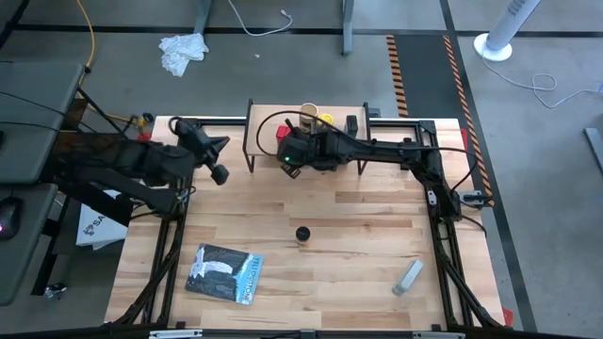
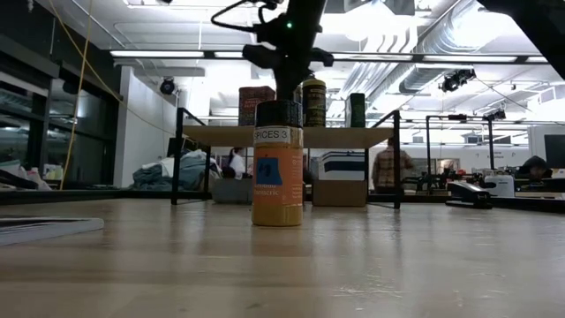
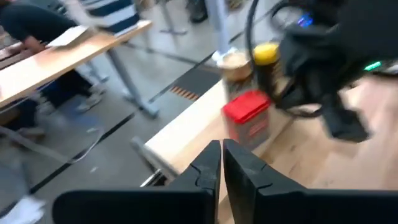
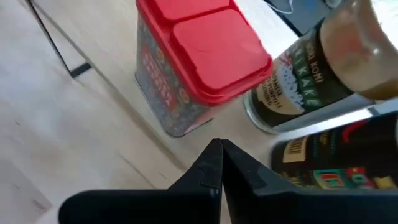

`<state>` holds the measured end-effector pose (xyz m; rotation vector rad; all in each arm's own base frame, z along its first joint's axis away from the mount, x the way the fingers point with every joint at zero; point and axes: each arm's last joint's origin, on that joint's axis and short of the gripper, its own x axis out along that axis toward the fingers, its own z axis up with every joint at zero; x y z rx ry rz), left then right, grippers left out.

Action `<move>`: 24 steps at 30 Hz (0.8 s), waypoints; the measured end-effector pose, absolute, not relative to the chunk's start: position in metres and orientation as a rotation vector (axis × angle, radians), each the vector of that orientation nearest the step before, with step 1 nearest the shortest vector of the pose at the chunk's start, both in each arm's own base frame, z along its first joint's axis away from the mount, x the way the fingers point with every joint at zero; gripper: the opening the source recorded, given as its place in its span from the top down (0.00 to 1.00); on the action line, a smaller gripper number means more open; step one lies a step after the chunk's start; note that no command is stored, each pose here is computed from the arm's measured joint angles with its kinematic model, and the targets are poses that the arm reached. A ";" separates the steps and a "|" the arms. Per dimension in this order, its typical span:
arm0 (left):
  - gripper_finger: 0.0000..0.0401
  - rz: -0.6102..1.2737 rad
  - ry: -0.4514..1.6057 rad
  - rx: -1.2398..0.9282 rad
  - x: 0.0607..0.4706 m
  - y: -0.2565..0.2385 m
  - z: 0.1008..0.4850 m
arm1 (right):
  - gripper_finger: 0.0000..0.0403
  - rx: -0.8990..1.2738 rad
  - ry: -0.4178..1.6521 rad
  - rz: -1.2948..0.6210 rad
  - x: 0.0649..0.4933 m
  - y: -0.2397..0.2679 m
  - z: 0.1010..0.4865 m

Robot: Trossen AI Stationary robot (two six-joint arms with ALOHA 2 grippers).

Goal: Shelf spices
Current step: Put the red seasoning can on the shelf

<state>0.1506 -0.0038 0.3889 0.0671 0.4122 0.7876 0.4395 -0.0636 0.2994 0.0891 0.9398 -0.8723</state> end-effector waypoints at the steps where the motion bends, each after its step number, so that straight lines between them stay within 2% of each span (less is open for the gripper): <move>1: 0.97 0.804 0.428 0.068 0.152 -0.002 0.385 | 1.00 0.100 0.929 -0.877 0.440 -0.063 0.298; 16: 1.00 0.854 0.427 -0.181 0.159 0.010 0.309 | 1.00 0.148 0.829 -0.939 0.448 -0.055 0.283; 24: 1.00 0.875 0.423 -0.222 0.159 0.010 0.301 | 1.00 0.161 0.756 -0.886 0.456 -0.056 0.288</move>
